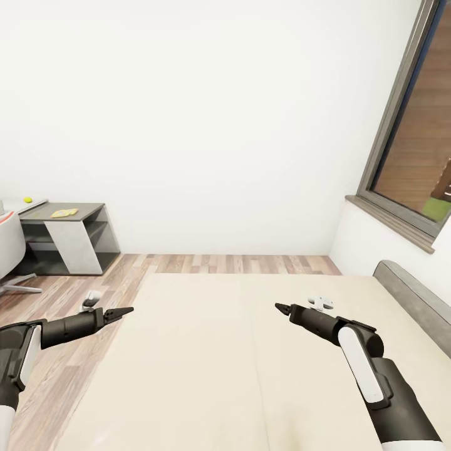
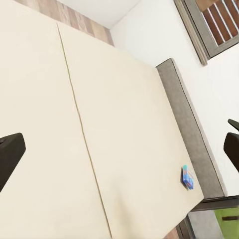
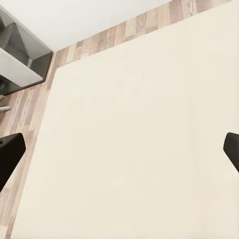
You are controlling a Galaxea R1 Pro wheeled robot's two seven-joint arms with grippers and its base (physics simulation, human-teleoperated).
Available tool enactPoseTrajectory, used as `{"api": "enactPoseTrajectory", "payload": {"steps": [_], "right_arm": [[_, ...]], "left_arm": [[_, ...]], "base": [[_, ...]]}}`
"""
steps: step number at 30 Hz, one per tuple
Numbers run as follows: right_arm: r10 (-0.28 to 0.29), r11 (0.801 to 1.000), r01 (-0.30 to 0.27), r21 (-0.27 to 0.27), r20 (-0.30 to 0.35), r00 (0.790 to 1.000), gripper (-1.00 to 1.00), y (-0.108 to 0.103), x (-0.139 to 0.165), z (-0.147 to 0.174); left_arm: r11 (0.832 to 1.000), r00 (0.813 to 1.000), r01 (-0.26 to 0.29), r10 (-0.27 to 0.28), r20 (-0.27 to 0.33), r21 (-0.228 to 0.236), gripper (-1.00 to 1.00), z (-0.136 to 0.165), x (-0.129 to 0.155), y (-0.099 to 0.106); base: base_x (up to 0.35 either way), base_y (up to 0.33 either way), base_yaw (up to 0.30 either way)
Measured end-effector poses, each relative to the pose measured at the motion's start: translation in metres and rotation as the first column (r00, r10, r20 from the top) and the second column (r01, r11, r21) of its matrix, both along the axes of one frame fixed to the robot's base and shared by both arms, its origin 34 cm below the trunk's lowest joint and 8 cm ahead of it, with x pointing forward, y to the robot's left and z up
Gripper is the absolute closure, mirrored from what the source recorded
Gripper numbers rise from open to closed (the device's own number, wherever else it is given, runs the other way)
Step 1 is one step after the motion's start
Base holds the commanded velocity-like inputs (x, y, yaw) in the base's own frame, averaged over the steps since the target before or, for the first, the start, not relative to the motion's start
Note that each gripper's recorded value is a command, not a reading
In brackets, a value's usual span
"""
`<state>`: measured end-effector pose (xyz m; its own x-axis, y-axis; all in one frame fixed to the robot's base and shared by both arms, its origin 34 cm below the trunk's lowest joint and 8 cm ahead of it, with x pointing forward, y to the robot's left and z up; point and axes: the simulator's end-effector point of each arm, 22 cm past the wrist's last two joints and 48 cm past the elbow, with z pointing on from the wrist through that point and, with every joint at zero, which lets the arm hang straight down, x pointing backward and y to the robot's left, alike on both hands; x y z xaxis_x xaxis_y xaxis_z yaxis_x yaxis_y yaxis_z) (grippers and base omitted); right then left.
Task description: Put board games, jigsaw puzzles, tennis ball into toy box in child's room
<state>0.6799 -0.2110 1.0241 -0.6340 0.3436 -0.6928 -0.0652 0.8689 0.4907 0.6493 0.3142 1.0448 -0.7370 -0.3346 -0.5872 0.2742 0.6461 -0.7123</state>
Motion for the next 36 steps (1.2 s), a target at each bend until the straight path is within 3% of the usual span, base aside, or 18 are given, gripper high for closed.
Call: {"api": "enactPoseTrajectory", "payload": {"steps": [36], "right_arm": [[0.0,1.0,0.0,0.0,0.001,1.0,-1.0,0.0,0.0001,0.0005]], "left_arm": [[1.0,1.0,0.004,-0.004,-0.001,-0.009,-1.0,-0.0006,0.0,-0.0047]], "base": [[0.0,-0.057,0.0]]}}
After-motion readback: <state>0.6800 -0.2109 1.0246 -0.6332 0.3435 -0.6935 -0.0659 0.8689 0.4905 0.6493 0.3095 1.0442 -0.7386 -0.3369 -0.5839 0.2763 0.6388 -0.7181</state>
